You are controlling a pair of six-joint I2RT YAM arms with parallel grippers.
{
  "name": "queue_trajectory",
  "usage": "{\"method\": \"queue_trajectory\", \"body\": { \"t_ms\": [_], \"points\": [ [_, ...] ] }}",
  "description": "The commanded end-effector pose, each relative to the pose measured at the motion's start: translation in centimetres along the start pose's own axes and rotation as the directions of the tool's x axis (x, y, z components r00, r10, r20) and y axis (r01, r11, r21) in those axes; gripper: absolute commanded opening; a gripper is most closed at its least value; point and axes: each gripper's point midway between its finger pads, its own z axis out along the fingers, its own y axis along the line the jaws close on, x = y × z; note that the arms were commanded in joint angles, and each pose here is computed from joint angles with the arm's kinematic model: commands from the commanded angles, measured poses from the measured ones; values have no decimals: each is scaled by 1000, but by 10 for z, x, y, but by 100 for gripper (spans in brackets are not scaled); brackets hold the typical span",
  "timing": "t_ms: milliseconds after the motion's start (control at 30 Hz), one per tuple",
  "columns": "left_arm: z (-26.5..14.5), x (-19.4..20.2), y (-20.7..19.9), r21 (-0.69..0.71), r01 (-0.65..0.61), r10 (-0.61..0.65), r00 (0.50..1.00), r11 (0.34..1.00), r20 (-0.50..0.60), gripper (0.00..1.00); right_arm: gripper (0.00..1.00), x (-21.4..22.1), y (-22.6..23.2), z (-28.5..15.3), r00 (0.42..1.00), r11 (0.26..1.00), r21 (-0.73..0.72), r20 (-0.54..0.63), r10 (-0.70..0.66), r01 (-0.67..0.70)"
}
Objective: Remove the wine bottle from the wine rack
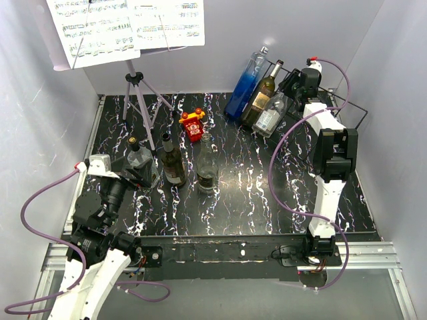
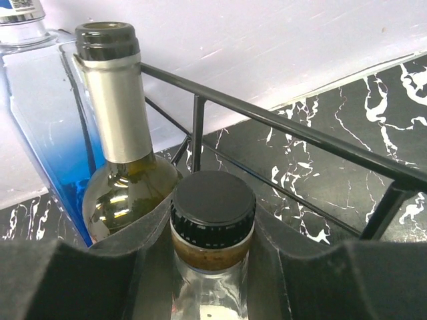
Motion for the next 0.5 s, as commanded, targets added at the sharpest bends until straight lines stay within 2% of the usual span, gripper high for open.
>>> {"method": "queue_trajectory", "body": {
  "t_ms": [0, 233, 467],
  "points": [
    [-1, -6, -2, 8, -5, 5, 1000, 1000, 17, 98, 1, -55, 36, -25, 988, 991, -115, 143, -51, 68],
    [-1, -5, -1, 5, -5, 5, 1000, 1000, 17, 98, 1, -91, 57, -51, 971, 985, -134, 226, -80, 112],
    [1, -3, -2, 10, -7, 7, 1000, 1000, 5, 98, 1, -104, 72, -81, 943, 964, -168, 296, -153, 209]
  ]
}}
